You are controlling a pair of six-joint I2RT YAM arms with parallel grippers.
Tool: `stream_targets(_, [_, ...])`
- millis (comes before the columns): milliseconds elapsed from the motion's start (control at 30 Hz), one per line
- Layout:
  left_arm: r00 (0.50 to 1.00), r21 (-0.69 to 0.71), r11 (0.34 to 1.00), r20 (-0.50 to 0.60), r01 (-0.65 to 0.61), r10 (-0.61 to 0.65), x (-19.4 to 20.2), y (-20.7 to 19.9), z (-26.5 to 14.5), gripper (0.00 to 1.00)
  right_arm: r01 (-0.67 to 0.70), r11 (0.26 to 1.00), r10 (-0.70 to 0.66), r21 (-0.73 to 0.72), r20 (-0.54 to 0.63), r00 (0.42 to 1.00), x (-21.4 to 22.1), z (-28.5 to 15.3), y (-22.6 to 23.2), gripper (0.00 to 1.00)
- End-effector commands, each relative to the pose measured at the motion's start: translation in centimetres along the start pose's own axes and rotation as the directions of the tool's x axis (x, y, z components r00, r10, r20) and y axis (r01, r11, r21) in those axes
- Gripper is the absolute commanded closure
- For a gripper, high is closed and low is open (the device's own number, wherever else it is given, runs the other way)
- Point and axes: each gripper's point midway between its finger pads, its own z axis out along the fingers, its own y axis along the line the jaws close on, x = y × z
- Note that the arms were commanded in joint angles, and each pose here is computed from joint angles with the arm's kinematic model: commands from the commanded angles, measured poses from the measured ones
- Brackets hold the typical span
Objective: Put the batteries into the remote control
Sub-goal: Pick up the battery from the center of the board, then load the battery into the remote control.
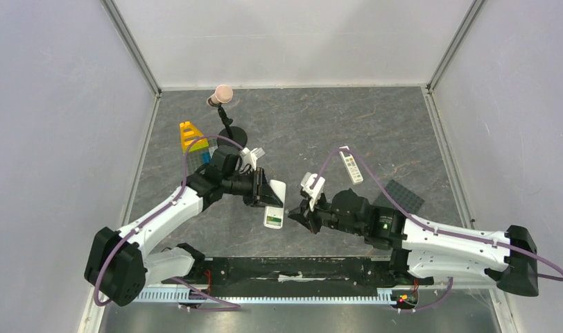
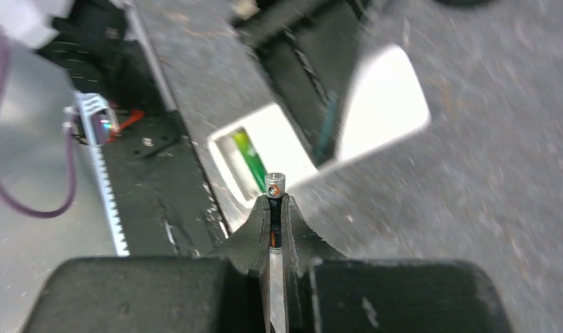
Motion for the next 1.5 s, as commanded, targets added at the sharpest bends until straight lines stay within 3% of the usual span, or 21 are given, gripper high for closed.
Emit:
stream_targets(0, [0.994, 0.198, 0.976, -0.044, -0.092, 0.102, 1.2, -3.6, -1.2, 0.98, 0.157, 0.973, -0.12, -0.169, 0.213, 0.97, -5.3, -0.9, 4.5, 1.0])
stream_targets(200, [0.99, 0.253, 0.961, -0.051, -0.112, 0.129, 2.0, -4.7, -2.1, 0.98, 0.261, 0.919, -0.176, -0.294, 0.286, 0.942, -5.9, -1.6, 8.6, 1.0])
stream_targets(667, [0.985, 0.311, 0.939, -0.047, -0.143, 0.166, 3.3, -5.5, -3.0, 0.98, 0.354, 0.901, -0.288, -0.25, 0.264, 0.92, -5.6, 0.8, 8.9, 0.99])
stream_targets(1133, [0.987, 0.3, 0.947, -0.069, -0.115, 0.142, 3.3, -5.0, -2.7, 0.98, 0.364, 0.884, -0.293, -0.294, 0.259, 0.92, -5.3, 1.5, 9.9, 0.98])
stream_targets(1467, [0.99, 0.297, 0.951, -0.083, -0.083, 0.112, 3.3, -4.8, -2.4, 0.98, 0.343, 0.89, -0.305, -0.301, 0.169, 0.937, -3.0, 2.4, 9.6, 0.96])
